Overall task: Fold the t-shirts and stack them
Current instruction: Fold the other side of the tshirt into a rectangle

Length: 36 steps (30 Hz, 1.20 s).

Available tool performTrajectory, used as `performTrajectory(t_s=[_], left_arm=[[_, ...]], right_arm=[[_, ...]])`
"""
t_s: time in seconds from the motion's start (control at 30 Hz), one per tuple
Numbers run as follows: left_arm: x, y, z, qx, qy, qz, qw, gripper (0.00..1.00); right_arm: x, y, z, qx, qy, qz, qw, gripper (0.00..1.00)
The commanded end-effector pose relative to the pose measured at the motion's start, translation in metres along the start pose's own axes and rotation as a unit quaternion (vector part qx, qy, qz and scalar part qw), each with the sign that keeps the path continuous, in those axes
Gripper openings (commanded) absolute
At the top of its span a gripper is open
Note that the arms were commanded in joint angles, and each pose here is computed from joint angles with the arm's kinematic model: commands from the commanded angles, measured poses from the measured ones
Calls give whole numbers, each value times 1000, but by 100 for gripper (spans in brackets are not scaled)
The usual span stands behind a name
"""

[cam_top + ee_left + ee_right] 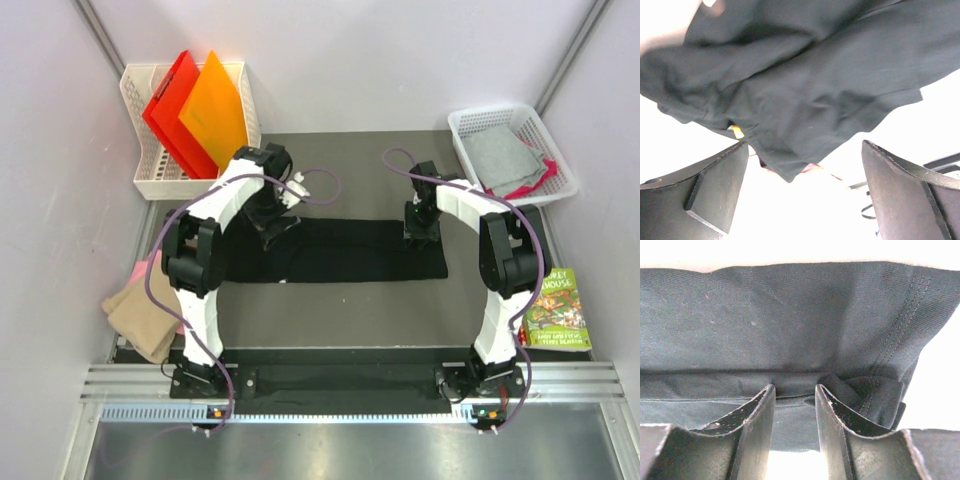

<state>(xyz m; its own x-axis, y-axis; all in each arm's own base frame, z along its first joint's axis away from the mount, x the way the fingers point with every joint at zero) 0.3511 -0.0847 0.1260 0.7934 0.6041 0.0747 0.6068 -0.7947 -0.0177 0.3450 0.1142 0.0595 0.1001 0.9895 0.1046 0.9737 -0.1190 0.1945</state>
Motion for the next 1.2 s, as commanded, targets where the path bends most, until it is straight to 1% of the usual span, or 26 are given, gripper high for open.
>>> performTrajectory(t_s=[0.0, 0.13, 0.33, 0.47, 0.5, 0.63, 0.77, 0.8, 0.87, 0.9, 0.97, 1.0, 1.1, 1.13, 1.17], left_arm=[[-30, 20, -6, -25, -25, 15, 999, 99], [-34, 35, 28, -8, -32, 2, 999, 99], [-31, 42, 61, 14, -33, -14, 999, 99], [-38, 45, 71, 22, -57, -27, 998, 99], [-42, 51, 70, 8, -72, -31, 997, 99], [-53, 59, 69, -1, -95, -43, 995, 99], [-60, 63, 47, -20, -108, -50, 993, 99], [-59, 64, 26, -37, -107, -51, 992, 99], [-62, 65, -1, -64, -113, -50, 990, 99], [-60, 67, -30, -100, -102, -46, 989, 99], [-60, 64, -58, -134, -94, -41, 986, 99], [-59, 59, -79, -160, -82, -42, 983, 99], [-59, 40, -89, -166, -66, -39, 983, 99], [-57, 37, -86, -165, -56, -40, 984, 99], [-56, 24, -70, -134, -45, -43, 989, 99]], right_arm=[[4, 19, -21, -38, 11, -4, 999, 39], [3, 22, -22, -41, 7, -7, 999, 39], [4, 26, -24, -44, 8, -10, 999, 39], [5, 25, -25, -47, 11, -11, 999, 39], [5, 25, -24, -47, 12, -11, 999, 39], [4, 25, -23, -48, 10, -14, 999, 39], [4, 27, -30, -51, 11, -23, 998, 40], [4, 29, -32, -56, 11, -24, 998, 41], [5, 34, -44, -67, 12, -27, 997, 42], [3, 37, -48, -76, 2, -27, 997, 43], [6, 43, -61, -91, 8, -24, 996, 43], [7, 43, -64, -92, 11, -22, 995, 44], [14, 47, -78, -109, 27, -14, 994, 44], [20, 46, -81, -106, 46, -14, 993, 44], [22, 45, -81, -105, 51, -15, 993, 44]])
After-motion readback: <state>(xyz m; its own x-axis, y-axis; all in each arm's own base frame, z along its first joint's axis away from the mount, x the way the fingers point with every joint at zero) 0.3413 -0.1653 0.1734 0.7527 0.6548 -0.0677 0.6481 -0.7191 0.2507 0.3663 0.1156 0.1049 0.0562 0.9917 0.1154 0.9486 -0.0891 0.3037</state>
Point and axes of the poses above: each gripper's point midway between its finger pads, its own z axis out along the fingers, its own x axis along the line the jaws close on, y = z × x, the point moved 3 cm from there along -z, back along the fingers, and after that the axes turned 2 degrees about z, right-handed, at the moved point
